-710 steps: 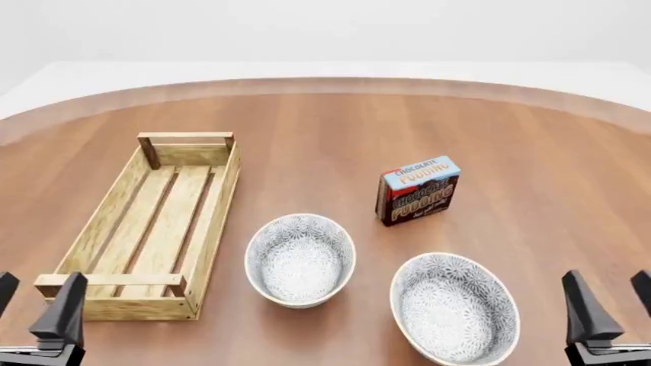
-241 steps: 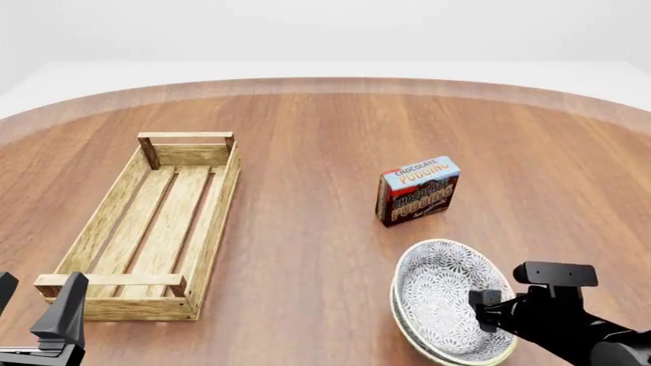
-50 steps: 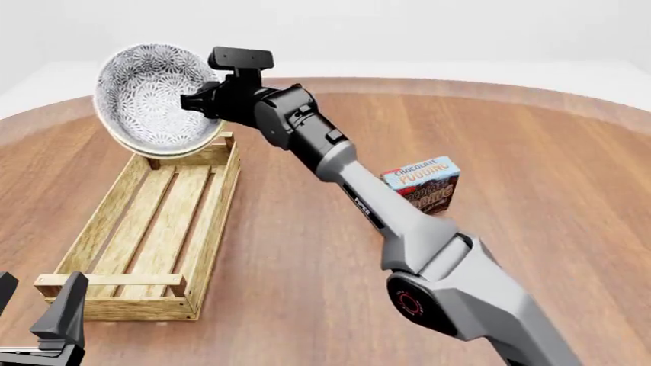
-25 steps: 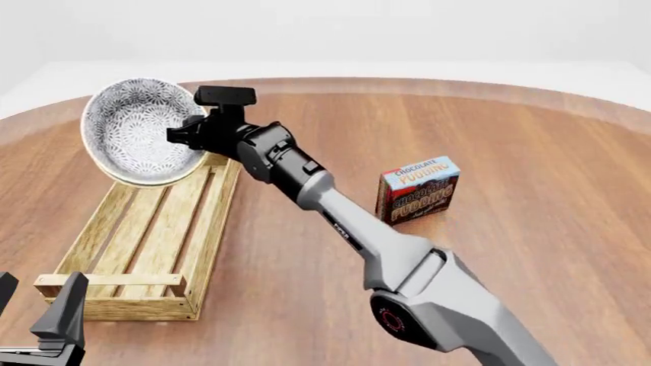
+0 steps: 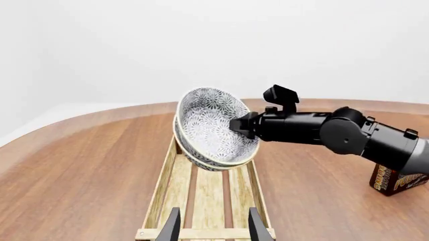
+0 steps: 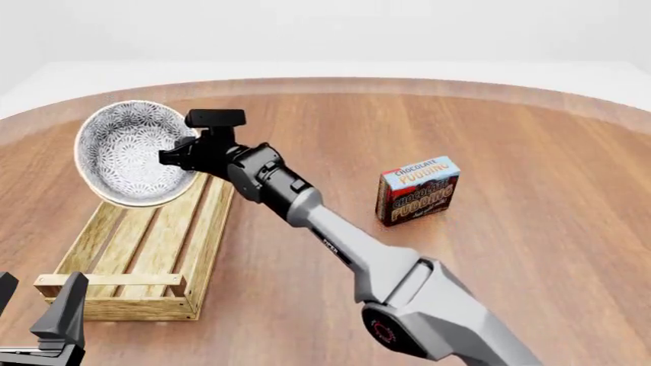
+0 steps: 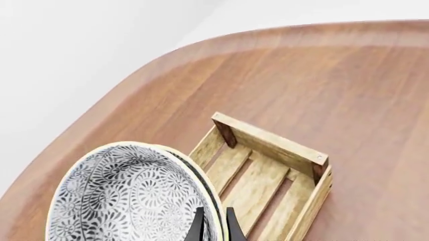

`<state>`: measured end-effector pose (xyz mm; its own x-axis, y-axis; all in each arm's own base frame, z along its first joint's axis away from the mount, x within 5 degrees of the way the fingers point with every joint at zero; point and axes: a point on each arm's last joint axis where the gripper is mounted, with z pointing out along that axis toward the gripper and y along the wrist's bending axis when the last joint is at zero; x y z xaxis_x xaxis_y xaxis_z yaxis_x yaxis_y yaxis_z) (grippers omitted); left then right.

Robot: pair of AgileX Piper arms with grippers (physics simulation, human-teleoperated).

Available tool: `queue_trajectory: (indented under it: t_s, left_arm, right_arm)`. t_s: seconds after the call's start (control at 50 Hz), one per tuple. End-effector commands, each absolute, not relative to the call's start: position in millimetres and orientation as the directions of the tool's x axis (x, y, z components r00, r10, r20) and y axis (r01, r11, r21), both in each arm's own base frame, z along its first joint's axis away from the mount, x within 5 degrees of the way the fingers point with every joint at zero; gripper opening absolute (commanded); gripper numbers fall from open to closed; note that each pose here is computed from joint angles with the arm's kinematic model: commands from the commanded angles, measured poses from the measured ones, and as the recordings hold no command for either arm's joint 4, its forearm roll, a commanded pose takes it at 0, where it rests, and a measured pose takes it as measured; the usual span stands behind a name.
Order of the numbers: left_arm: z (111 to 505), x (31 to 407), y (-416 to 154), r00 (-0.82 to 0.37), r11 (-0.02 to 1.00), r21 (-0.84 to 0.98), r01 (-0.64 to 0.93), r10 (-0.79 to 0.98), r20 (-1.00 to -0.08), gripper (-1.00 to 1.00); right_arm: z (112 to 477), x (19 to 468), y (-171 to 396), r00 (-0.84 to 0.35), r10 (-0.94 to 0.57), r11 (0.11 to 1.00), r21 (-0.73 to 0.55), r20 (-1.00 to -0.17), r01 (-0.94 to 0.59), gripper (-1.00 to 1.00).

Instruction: Stack the left bowl on the right bowl and place them in the tray.

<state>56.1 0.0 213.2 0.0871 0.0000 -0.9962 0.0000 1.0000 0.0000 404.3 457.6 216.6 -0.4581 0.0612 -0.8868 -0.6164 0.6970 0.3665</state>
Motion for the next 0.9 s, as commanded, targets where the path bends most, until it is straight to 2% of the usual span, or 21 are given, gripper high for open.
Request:
queue_trajectory:
  t_s: [0.02, 0.9]
  left_arm:
    - [213.2, 56.1, 0.0, 0.087, 1.000, 0.000, 0.000, 0.000, -0.996, 1.00]
    - [213.2, 56.1, 0.0, 0.087, 1.000, 0.000, 0.000, 0.000, -0.996, 1.00]
  right_arm:
    - [216.2, 401.0, 461.9, -0.463, 0.088, 0.679, 0.393, -0.882, -0.620, -1.00]
    - [169.5, 395.7, 474.2, -0.493, 0.030, 0.685, 0.377, -0.870, -0.623, -1.00]
